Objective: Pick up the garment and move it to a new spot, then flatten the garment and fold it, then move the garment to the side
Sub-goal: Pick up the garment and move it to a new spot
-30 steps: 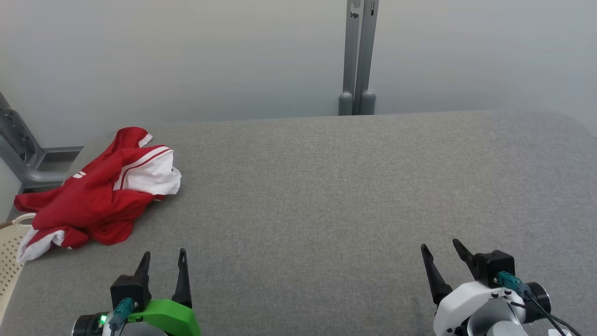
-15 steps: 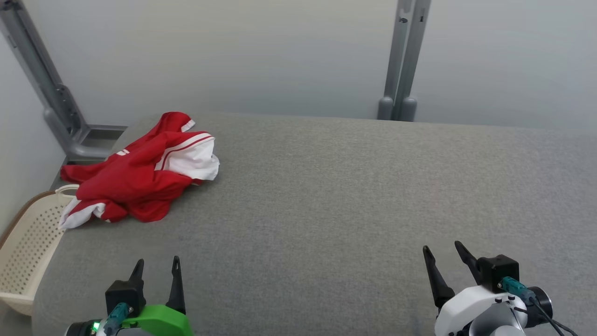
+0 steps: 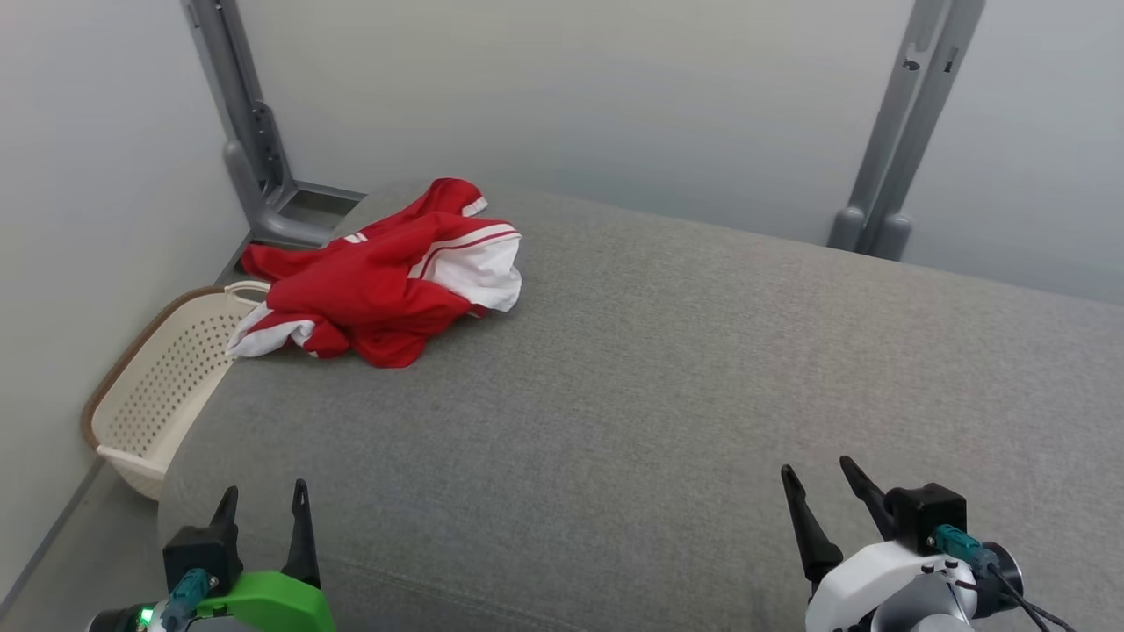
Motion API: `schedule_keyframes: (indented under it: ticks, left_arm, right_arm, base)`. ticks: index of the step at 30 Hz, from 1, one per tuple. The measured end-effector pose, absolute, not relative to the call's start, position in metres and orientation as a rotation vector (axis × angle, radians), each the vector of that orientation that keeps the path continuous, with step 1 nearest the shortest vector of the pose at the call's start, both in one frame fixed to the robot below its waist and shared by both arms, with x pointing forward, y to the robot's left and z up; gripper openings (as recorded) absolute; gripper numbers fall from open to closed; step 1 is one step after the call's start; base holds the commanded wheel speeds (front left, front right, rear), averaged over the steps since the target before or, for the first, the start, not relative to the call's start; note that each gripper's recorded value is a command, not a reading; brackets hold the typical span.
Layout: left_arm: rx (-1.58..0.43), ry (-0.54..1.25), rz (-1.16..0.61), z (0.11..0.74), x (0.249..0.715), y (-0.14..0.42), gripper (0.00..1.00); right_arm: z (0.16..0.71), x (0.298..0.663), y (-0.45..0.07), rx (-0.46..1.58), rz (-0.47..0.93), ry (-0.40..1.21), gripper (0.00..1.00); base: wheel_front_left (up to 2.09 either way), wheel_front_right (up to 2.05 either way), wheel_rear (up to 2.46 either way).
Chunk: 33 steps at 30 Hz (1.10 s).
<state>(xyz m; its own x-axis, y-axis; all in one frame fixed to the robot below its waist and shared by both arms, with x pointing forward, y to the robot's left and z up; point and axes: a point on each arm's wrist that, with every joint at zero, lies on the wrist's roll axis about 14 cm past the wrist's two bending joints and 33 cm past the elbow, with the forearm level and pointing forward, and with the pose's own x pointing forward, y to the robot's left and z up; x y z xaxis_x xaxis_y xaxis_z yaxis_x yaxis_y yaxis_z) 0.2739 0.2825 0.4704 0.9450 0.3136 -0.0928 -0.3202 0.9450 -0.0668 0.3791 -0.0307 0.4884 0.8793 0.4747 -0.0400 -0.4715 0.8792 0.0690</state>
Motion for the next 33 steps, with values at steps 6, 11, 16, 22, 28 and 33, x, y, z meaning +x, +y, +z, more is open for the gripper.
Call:
schedule_keyframes:
  ticks: [6,11,16,22,28,33]
  left_arm:
    - [-0.097,0.080,0.392,0.470,0.256,0.299,1.00]
    - [-0.108,0.075,0.417,0.470,0.250,0.304,1.00]
    - [-0.132,0.094,0.418,0.469,0.254,0.306,1.00]
    - [-0.188,0.143,0.366,0.473,0.287,0.304,1.00]
    - [-0.175,0.196,0.307,0.489,0.328,0.310,1.00]
    - [-0.127,0.236,0.237,0.509,0.376,0.311,1.00]
  right_arm:
    - [0.486,0.383,-0.009,0.057,0.551,0.063,1.00]
    - [0.482,0.383,0.000,0.061,0.574,0.077,1.00]
    - [0.482,0.384,0.003,0.076,0.580,0.074,1.00]
    - [0.481,0.387,0.002,0.080,0.579,0.073,1.00]
    - [0.482,0.391,0.005,0.060,0.591,0.069,1.00]
    - [0.497,0.406,0.012,0.023,0.611,0.027,1.00]
  base:
    - [0.00,0.00,0.00]
    - [0.00,0.00,0.00]
    - [0.00,0.00,0.00]
    - [0.00,0.00,0.00]
    - [0.00,0.00,0.00]
    - [0.00,0.00,0.00]
